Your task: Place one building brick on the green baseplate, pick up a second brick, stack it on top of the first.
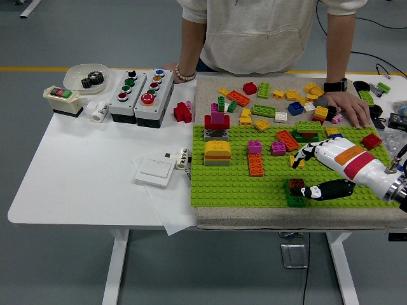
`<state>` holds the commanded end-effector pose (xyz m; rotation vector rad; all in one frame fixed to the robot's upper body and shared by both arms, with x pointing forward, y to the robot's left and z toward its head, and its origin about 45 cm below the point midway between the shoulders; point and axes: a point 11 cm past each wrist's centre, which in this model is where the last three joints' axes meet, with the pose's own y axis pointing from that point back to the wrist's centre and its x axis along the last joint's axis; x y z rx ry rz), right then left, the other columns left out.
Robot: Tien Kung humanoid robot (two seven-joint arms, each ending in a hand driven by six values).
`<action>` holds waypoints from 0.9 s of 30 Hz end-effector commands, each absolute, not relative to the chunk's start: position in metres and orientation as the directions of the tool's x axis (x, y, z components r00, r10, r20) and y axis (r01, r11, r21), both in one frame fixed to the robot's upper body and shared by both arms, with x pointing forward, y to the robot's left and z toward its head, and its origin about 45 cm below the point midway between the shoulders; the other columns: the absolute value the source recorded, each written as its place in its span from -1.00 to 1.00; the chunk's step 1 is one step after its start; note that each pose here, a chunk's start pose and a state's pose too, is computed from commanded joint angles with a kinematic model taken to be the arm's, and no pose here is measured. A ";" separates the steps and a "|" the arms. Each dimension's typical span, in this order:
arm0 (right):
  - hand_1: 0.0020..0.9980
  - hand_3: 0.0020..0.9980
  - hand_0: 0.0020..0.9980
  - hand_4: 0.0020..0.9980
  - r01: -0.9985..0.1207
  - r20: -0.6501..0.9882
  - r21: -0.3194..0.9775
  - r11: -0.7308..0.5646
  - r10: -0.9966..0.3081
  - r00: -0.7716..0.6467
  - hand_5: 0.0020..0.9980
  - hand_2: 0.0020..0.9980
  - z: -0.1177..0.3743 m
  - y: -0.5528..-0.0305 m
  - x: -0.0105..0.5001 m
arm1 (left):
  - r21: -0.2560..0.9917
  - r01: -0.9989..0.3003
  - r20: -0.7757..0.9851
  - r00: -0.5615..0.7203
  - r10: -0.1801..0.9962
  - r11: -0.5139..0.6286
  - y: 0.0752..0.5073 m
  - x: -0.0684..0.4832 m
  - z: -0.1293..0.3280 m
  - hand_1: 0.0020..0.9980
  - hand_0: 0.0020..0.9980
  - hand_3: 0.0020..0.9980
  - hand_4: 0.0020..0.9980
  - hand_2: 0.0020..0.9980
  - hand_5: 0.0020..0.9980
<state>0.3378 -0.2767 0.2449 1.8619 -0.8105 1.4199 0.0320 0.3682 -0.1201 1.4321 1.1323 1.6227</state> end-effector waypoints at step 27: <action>0.31 0.27 0.34 0.83 -0.778 0.969 0.218 -0.589 0.035 0.245 0.72 0.41 0.214 -0.286 0.330 | 0.922 0.044 0.386 -0.163 0.908 -0.384 0.367 0.036 -0.120 0.53 0.56 0.19 0.33 0.52 0.37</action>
